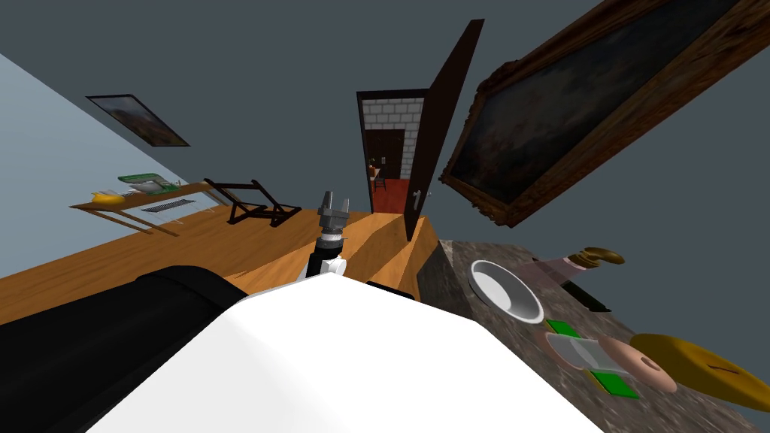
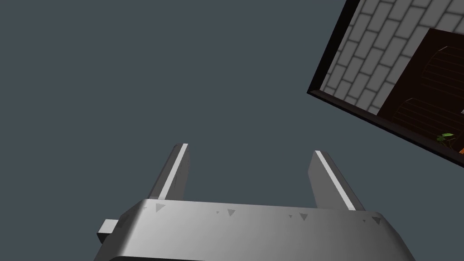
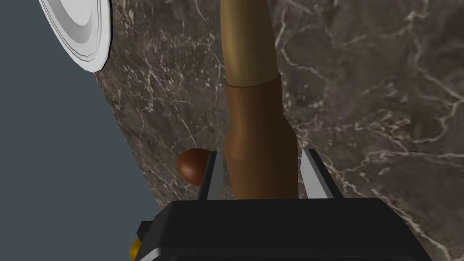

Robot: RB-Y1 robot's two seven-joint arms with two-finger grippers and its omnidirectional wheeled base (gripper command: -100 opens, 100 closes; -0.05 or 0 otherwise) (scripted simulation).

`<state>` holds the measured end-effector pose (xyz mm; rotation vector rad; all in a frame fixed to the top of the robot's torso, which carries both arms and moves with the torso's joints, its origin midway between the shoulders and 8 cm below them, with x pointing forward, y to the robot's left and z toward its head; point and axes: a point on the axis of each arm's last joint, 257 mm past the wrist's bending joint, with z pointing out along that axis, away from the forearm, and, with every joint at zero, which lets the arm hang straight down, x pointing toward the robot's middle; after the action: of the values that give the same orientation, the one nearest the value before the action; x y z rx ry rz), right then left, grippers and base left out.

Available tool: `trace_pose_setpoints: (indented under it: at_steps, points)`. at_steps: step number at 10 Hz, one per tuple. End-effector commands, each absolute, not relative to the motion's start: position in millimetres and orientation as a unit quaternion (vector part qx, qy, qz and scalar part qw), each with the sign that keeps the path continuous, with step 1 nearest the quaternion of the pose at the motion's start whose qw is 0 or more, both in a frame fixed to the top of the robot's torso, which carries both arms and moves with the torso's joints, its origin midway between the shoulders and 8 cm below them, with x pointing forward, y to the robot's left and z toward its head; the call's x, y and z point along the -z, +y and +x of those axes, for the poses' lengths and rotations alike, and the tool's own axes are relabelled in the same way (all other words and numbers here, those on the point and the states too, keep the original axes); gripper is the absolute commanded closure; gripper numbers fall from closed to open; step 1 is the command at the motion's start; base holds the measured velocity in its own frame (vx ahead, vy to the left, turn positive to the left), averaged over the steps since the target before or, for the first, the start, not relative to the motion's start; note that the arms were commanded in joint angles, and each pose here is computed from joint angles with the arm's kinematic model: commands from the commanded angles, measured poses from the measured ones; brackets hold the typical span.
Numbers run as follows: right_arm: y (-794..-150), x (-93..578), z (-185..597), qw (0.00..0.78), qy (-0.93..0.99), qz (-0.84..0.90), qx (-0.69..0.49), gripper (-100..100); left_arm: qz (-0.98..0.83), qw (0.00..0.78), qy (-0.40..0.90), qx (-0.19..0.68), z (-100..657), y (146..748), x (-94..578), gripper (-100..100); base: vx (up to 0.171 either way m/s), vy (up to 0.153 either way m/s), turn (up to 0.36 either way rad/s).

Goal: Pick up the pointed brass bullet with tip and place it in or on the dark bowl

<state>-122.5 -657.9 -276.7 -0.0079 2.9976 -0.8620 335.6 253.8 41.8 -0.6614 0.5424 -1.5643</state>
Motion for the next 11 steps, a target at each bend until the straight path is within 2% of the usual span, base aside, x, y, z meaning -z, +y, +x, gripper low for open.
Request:
trace_pose_setpoints:
  at_steps: [1, 5, 11]
  points:
    - [-672.9, 259.2, -139.2, -0.002, 0.952, 0.004, 0.306, 100, -0.289, 0.628, 0.237, 0.683, 335.6, 253.8, -41.8, 0, -0.012, 0.12, -0.052]
    - [-683.6, 234.9, -165.2, -0.015, 0.94, 0.02, 0.34, 100, -0.289, 0.628, 0.237, 0.683, 335.5, 253.9, -41.8, 0, 0.001, 0.067, -0.048]
    - [-665.1, 221.5, -188.0, -0.009, 0.934, 0.06, 0.353, 100, -0.289, 0.628, 0.237, 0.683, 335.5, 253.9, -41.7, 0, 0.013, -0.005, -0.084]
